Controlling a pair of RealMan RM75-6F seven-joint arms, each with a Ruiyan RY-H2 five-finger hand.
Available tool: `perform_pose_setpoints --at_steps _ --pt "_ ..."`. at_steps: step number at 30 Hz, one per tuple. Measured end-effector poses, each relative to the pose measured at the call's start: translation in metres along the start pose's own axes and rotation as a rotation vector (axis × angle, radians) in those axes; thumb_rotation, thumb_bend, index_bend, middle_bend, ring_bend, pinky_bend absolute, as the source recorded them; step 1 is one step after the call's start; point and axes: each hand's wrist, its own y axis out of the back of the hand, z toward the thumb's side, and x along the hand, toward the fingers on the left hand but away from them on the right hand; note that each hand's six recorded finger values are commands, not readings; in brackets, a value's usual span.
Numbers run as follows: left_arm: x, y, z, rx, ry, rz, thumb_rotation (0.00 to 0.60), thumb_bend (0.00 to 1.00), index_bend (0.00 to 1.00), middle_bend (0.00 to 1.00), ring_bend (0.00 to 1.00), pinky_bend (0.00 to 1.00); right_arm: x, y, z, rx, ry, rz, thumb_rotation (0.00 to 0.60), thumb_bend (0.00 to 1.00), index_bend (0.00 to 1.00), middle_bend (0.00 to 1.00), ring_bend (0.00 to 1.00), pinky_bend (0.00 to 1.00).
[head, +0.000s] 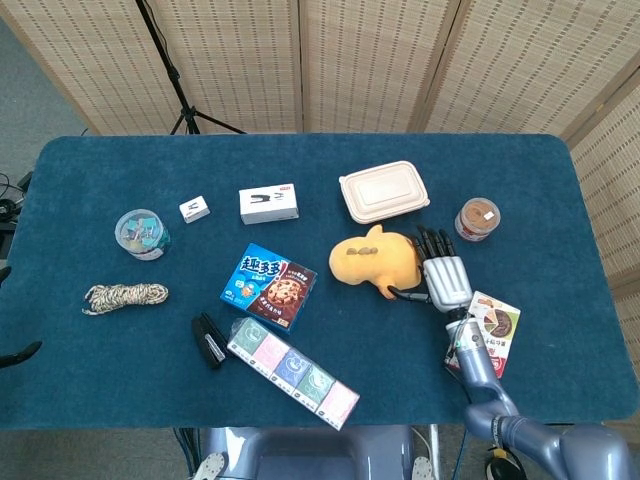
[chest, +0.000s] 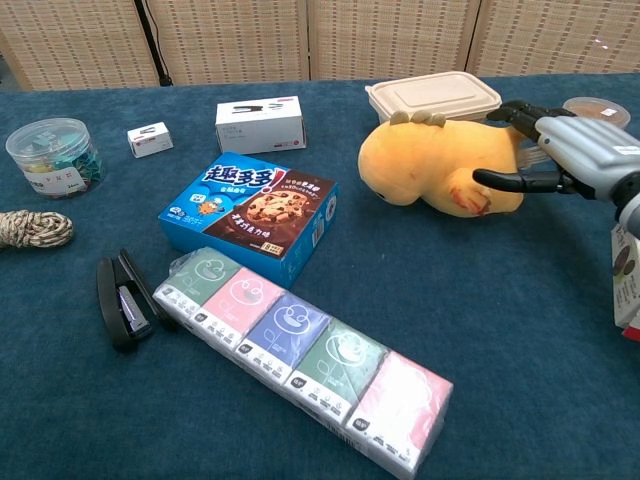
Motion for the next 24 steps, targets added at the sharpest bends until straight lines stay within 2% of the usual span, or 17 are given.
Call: perform_pose_setpoints --at_steps 4,7,11,15,21,24 --pt "0.000 0.000 0.000 0.001 0.002 0.000 0.600 0.00 0.00 0.00 0.00 0.00 0.001 0.002 -0.004 -0.027 -0.010 0.000 0.047 0.00 0.00 0.00 0.00 0.00" --pt "0.001 0.000 0.000 0.002 0.003 0.000 0.600 0.00 0.00 0.00 0.00 0.00 0.000 0.009 0.005 -0.049 0.015 -0.025 0.046 0.00 0.00 0.00 0.00 0.00" --pt "0.002 -0.001 0.001 0.005 0.002 -0.003 0.600 0.00 0.00 0.00 0.00 0.00 -0.004 0.019 0.032 -0.074 0.082 -0.055 0.046 0.00 0.00 0.00 0.00 0.00" --pt "0.001 -0.002 0.003 0.009 -0.003 -0.005 0.600 0.00 0.00 0.00 0.00 0.00 -0.011 0.024 0.063 -0.043 0.145 -0.070 0.046 0.00 0.00 0.00 0.00 0.00" --pt "0.001 -0.001 0.000 0.001 0.003 -0.004 0.600 0.00 0.00 0.00 0.00 0.00 -0.018 0.007 0.099 0.011 0.189 -0.040 0.047 0.00 0.00 0.00 0.00 0.00" --pt "0.001 0.000 -0.002 -0.004 0.005 -0.002 0.600 0.00 0.00 0.00 0.00 0.00 -0.019 -0.003 0.104 0.030 0.187 -0.022 0.046 0.00 0.00 0.00 0.00 0.00"
